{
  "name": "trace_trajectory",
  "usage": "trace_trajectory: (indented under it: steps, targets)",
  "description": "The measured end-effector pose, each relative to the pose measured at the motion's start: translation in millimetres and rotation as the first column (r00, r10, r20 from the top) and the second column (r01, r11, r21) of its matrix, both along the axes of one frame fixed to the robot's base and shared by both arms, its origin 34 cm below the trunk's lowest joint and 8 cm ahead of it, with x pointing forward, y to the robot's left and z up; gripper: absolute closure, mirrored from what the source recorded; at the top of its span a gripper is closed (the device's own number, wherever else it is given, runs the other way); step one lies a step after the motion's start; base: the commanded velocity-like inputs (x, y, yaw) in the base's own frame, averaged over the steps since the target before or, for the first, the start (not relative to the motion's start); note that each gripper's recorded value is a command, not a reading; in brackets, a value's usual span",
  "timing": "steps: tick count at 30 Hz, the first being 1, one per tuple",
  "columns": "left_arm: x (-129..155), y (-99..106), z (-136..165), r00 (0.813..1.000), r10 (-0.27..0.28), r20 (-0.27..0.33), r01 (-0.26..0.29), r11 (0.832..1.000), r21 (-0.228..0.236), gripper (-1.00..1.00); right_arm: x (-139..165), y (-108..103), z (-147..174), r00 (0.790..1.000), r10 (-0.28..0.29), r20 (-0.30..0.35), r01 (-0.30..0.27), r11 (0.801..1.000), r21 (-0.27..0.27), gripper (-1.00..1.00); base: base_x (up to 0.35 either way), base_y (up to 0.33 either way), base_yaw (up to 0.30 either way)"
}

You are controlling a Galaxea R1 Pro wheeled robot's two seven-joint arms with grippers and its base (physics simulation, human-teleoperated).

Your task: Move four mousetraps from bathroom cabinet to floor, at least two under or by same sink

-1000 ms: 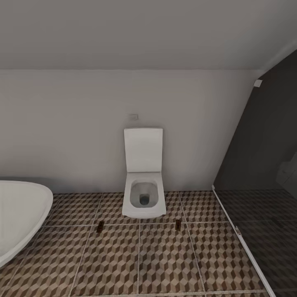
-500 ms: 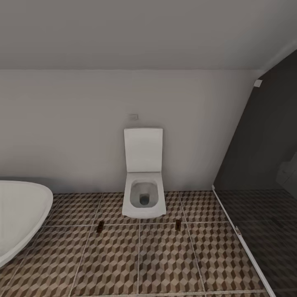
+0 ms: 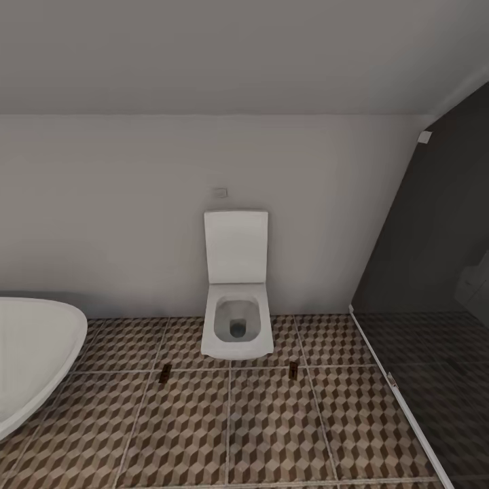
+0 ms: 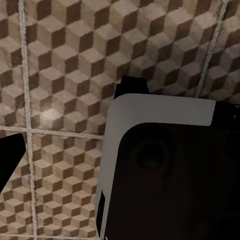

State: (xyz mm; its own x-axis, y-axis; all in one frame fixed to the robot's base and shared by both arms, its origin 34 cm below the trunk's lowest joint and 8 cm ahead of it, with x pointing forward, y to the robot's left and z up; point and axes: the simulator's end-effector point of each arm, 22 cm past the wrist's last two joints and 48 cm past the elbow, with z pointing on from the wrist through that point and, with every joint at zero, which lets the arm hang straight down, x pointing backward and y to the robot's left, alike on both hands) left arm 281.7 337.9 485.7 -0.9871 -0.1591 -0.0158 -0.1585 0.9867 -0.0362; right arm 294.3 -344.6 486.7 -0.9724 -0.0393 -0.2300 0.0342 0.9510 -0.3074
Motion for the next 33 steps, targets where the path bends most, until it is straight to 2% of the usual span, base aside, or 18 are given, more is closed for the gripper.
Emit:
trace_trajectory:
  steps: [33]
  targets:
    - [0.0, 0.1, 0.0, 1.0, 0.0, 0.0, 0.0, 1.0, 0.0, -1.0, -0.3, 0.2, 0.0, 1.0, 0.0, 0.0, 0.0, 1.0, 0.0, -1.0, 0.0, 0.0, 0.0]
